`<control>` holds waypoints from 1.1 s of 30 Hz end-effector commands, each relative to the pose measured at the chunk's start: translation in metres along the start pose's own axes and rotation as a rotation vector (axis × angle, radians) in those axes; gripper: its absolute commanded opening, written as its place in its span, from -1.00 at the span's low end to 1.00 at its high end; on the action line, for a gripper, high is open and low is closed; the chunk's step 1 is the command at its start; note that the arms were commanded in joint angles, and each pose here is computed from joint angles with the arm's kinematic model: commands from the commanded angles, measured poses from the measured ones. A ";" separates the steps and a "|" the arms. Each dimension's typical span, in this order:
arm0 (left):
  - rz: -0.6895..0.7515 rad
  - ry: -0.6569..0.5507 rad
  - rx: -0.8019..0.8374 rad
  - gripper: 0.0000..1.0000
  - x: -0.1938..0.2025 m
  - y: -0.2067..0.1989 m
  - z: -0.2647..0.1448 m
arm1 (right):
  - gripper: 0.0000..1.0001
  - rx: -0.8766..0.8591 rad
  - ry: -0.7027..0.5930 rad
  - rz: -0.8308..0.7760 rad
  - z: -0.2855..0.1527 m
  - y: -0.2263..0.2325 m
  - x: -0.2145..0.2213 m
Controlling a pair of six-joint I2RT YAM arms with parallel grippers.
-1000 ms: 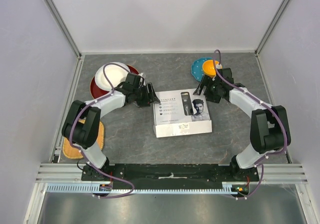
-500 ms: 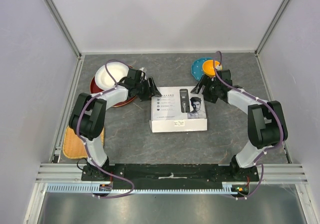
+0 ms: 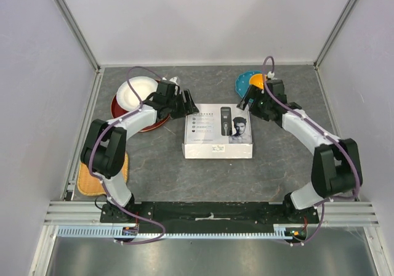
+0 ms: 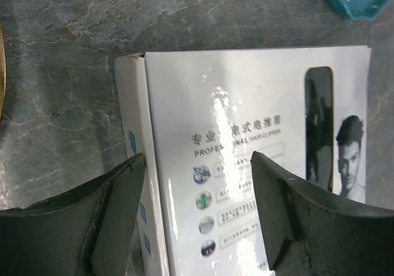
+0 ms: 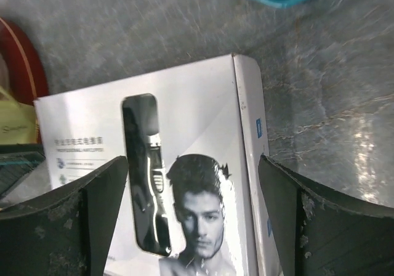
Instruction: Sort the hair-cutting tools
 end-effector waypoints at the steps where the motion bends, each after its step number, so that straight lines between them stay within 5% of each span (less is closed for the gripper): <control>1: 0.070 -0.092 0.046 0.55 -0.013 -0.015 -0.031 | 0.90 0.029 -0.152 -0.043 -0.042 0.005 -0.024; 8: 0.051 -0.063 0.070 0.57 0.007 -0.019 -0.053 | 0.92 0.007 -0.135 -0.054 -0.071 0.000 -0.008; 15: 0.036 -0.071 -0.006 0.47 0.032 -0.022 -0.089 | 0.86 -0.073 0.033 -0.115 -0.080 -0.004 0.032; 28: 0.080 0.002 0.043 0.47 0.075 -0.009 -0.072 | 0.86 -0.054 0.212 -0.137 -0.059 -0.025 0.084; 33: 0.082 0.122 0.097 0.37 0.088 -0.017 -0.073 | 0.86 -0.088 0.300 -0.126 -0.064 -0.024 0.098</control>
Point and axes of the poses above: each gripper's point midway between its finger pads, its own z axis out along the fingers, its own y axis along the line the jaws close on, x = y × z, the point moved 5 cm from there along -z, back along the fingers, and after that the axes turned 5 degrees about z, right-handed, at the moved point
